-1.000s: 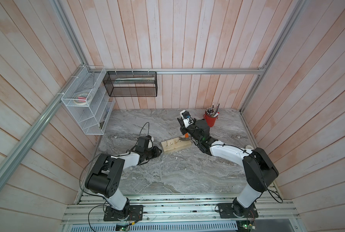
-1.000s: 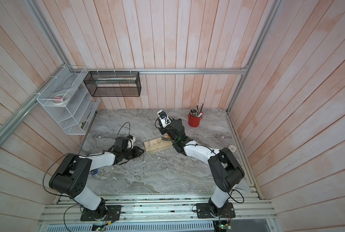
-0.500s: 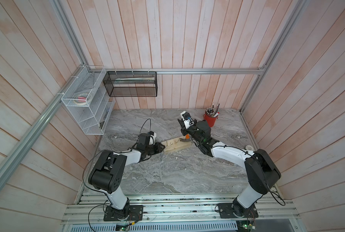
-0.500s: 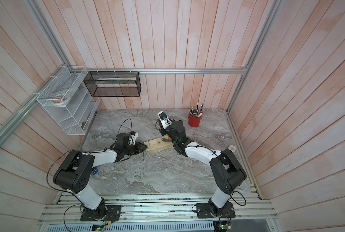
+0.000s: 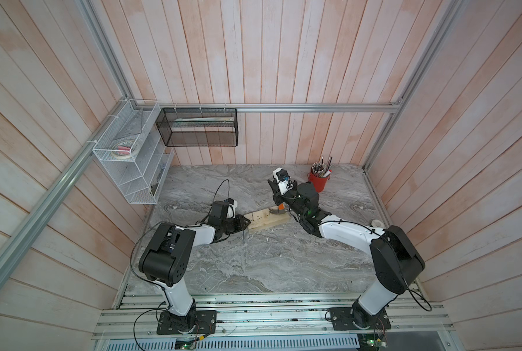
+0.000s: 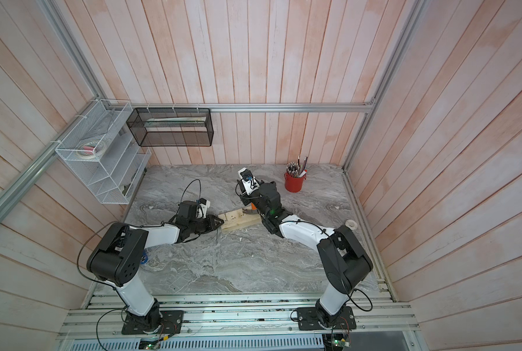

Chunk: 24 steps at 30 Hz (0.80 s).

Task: Use a claw hammer to pull out a nail
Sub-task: Remove the nail from the mounting plate.

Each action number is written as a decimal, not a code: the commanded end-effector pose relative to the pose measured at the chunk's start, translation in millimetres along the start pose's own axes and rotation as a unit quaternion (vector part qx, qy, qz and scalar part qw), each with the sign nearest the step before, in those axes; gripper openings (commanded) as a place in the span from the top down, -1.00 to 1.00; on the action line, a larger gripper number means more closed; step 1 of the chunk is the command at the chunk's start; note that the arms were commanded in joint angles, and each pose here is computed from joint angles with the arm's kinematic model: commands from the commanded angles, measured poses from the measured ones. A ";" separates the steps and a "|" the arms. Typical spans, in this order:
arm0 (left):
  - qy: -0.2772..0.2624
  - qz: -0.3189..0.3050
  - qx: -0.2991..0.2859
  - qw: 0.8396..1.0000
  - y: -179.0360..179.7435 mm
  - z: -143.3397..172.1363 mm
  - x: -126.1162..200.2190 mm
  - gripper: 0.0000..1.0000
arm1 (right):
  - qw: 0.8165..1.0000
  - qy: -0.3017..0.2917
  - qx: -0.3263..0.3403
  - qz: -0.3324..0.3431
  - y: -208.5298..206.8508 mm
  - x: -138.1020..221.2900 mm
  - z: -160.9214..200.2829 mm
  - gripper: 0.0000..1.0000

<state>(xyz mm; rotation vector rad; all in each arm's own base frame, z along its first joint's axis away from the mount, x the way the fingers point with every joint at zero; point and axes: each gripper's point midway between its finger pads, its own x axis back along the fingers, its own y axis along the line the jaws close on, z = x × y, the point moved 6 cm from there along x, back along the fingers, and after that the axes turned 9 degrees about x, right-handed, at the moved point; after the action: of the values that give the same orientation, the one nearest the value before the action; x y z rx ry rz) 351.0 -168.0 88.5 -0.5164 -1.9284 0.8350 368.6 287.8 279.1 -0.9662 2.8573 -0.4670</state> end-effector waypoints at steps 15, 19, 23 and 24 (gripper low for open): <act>-0.002 0.030 -0.030 0.999 -17.1 -7.7 -5.6 0.34 | 0.984 -0.114 -0.131 0.034 -25.1 23.0 -13.0 1.00; -0.001 0.031 -0.031 0.999 -16.6 -6.1 -7.1 0.30 | 0.981 -0.117 -0.153 0.034 -29.1 26.7 -5.0 1.00; 0.002 0.028 -0.031 0.999 -13.9 -3.2 -8.6 0.30 | 0.977 -0.122 -0.173 0.034 -33.5 30.9 1.5 1.00; 0.002 0.026 -0.030 0.999 -12.9 -2.7 -8.9 0.30 | 0.975 -0.125 -0.179 0.034 -35.2 32.4 3.2 1.00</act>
<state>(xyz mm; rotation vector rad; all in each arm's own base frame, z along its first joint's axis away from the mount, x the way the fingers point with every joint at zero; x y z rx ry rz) 355.3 -172.0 92.1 -0.5410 -1.9437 0.8248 372.7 244.2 270.8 -0.8463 2.8572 -0.0070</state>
